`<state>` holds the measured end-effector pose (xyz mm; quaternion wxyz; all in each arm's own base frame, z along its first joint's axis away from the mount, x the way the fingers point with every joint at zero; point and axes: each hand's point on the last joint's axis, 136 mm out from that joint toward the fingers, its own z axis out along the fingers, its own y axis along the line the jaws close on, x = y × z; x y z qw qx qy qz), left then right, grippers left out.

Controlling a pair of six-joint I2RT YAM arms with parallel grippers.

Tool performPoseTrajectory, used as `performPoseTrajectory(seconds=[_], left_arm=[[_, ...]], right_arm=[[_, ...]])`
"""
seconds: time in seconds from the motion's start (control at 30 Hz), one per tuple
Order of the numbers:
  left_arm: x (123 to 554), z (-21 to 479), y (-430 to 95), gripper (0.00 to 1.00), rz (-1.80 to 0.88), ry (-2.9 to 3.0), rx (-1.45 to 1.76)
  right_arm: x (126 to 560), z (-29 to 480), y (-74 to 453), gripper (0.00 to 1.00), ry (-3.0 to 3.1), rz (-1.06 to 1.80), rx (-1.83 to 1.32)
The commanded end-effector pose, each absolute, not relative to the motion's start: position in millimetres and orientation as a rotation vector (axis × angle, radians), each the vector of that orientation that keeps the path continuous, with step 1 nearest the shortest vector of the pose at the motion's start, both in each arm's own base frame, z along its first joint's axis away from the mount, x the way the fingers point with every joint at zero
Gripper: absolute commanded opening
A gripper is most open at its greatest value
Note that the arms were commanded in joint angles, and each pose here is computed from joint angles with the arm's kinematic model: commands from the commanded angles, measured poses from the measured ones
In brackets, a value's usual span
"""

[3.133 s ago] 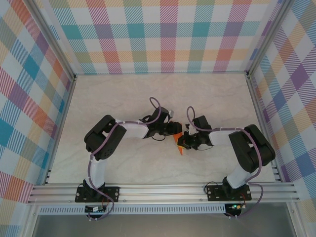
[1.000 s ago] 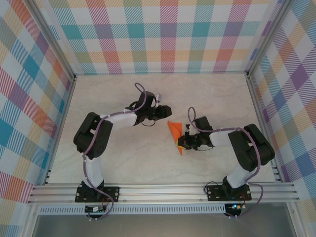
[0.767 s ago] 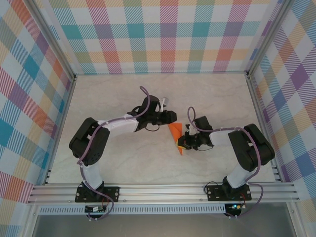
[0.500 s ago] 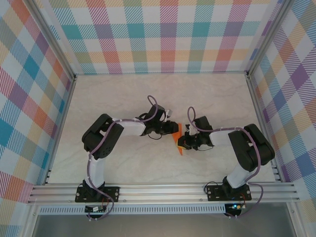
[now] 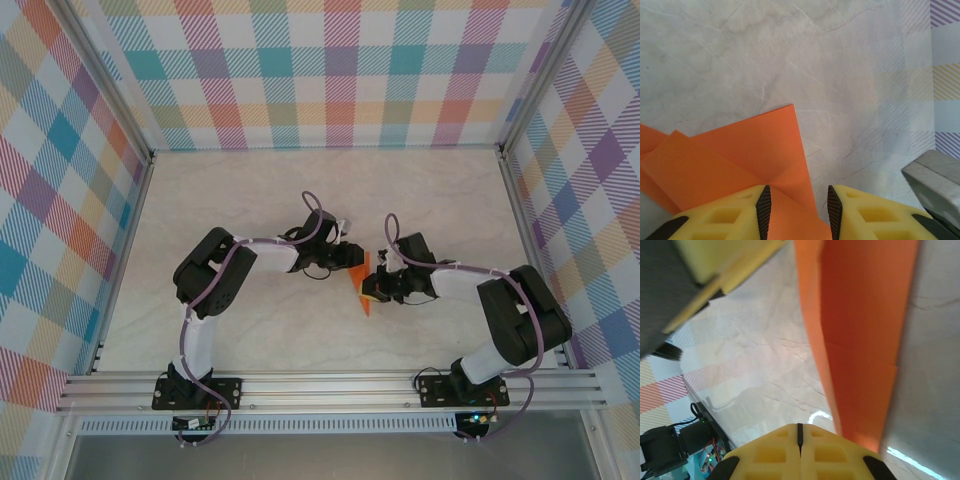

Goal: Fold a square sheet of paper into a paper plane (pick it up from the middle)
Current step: Fold the wing for the fifth time at the center of the table.

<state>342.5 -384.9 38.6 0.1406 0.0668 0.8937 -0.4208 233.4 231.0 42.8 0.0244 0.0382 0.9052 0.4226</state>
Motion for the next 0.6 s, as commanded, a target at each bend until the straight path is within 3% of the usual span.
performPoseTrajectory(seconds=[0.0,0.27,0.57], left_arm=[[340.7,18.8,-381.8,0.37,-1.191,2.632,0.189],[342.6,18.1,-380.8,0.36,-1.157,2.670,0.165],[341.1,15.9,-378.5,0.36,-1.140,2.691,0.159]], right_arm=[[250.6,54.9,241.9,0.03,2.752,1.354,0.139],[271.1,52.4,254.6,0.03,2.742,1.264,0.169],[275.9,13.9,238.3,0.03,2.812,1.030,0.248]])
